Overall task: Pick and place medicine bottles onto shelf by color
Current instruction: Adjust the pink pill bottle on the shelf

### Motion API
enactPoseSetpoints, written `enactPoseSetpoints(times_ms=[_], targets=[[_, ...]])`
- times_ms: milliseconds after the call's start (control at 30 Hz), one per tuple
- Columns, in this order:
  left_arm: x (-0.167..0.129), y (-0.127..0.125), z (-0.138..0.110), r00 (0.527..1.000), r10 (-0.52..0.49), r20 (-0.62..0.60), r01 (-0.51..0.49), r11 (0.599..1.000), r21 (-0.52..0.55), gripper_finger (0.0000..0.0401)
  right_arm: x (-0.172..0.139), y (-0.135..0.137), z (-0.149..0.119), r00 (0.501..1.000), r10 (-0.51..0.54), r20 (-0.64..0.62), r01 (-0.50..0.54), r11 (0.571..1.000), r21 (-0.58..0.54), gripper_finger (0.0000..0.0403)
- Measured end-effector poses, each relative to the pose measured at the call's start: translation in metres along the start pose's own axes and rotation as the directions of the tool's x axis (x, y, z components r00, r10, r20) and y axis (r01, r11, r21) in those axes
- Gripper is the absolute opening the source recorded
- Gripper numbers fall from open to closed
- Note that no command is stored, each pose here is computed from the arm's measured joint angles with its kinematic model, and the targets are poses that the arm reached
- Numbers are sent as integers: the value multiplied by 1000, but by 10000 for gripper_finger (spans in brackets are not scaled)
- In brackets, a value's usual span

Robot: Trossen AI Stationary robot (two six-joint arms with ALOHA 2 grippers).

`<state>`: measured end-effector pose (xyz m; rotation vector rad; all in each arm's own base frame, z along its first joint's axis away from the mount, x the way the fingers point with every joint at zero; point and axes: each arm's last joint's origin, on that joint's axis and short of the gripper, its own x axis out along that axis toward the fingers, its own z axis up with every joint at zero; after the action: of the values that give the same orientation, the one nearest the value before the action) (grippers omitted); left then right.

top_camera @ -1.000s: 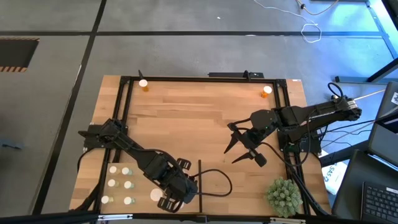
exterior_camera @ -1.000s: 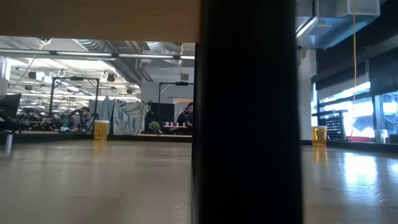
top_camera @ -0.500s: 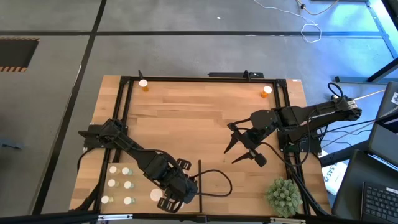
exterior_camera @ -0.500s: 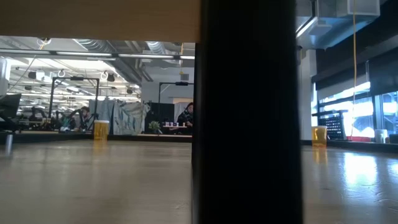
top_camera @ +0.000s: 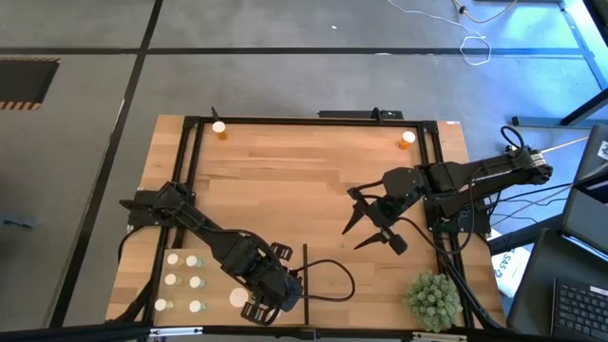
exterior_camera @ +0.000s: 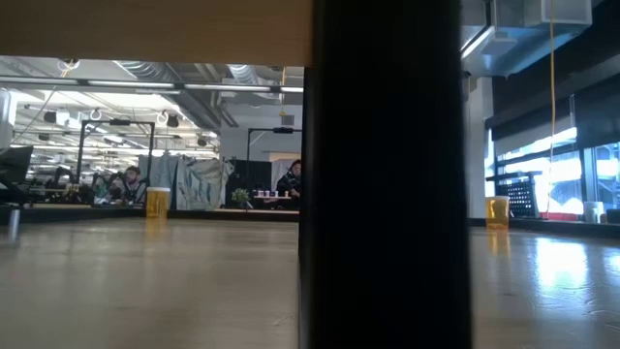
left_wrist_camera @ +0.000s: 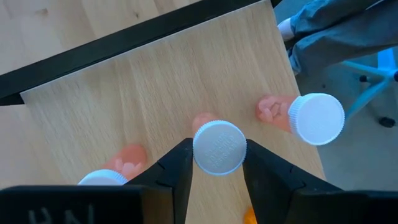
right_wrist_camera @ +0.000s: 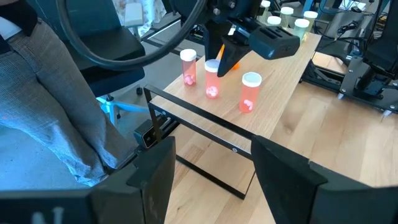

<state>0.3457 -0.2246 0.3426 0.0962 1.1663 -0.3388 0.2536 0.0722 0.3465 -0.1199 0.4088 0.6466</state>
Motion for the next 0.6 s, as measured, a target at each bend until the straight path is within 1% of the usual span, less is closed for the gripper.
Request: enactPoseSetpoints(times_ms=[600], targets=[[0,0,-1,1000,6,-13,-6,1000,-25,124,0,0,0,1000,0,0,0,1000,0,213]])
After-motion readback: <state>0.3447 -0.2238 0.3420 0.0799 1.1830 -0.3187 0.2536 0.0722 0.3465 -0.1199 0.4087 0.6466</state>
